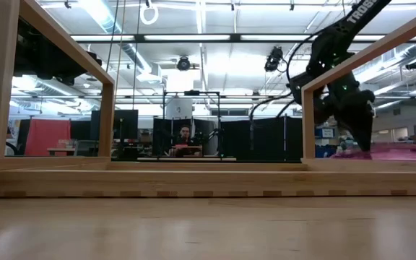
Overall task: Place and stack plates onto a shelf
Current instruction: Put the red plate on the shelf
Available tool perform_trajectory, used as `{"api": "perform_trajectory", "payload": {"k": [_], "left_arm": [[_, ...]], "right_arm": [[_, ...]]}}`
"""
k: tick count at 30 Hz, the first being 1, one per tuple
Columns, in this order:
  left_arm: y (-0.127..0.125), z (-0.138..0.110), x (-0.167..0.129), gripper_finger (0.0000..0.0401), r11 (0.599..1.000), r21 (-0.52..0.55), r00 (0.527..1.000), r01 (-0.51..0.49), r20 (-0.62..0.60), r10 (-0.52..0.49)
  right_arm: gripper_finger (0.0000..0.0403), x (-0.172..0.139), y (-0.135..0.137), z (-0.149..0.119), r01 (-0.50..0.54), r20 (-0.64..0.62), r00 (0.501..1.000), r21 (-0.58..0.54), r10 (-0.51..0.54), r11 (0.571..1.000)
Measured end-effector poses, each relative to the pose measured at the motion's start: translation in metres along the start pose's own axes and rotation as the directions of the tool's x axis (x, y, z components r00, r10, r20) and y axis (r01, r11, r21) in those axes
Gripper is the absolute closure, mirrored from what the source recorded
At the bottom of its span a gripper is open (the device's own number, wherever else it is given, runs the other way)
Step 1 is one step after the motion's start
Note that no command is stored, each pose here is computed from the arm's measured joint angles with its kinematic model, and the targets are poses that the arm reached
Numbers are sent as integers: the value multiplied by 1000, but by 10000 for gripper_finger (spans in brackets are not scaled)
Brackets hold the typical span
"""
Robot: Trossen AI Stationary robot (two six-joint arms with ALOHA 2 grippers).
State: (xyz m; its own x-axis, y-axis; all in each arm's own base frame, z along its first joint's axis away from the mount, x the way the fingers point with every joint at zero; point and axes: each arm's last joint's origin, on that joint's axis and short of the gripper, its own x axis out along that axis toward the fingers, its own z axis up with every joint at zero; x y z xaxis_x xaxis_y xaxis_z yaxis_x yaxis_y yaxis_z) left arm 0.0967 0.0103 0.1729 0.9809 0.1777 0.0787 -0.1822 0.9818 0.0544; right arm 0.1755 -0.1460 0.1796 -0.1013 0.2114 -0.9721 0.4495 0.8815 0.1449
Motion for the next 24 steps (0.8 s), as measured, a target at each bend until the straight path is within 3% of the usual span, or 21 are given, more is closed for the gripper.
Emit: {"api": "perform_trajectory", "payload": {"k": [13, 19, 24], "left_arm": [[0, 0, 0, 255, 1000, 0, 1000, 0, 0, 0], [0, 0, 0, 255, 1000, 0, 1000, 0, 0, 0], [0, 0, 0, 255, 1000, 0, 1000, 0, 0, 0]], "right_arm": [[398, -86, 0, 10, 231, 46, 972, 8, -232, 973], [398, -134, 1, 10, 357, 146, 922, 44, -359, 933], [398, -172, 3, 11, 433, 276, 852, 105, -445, 895]]}}
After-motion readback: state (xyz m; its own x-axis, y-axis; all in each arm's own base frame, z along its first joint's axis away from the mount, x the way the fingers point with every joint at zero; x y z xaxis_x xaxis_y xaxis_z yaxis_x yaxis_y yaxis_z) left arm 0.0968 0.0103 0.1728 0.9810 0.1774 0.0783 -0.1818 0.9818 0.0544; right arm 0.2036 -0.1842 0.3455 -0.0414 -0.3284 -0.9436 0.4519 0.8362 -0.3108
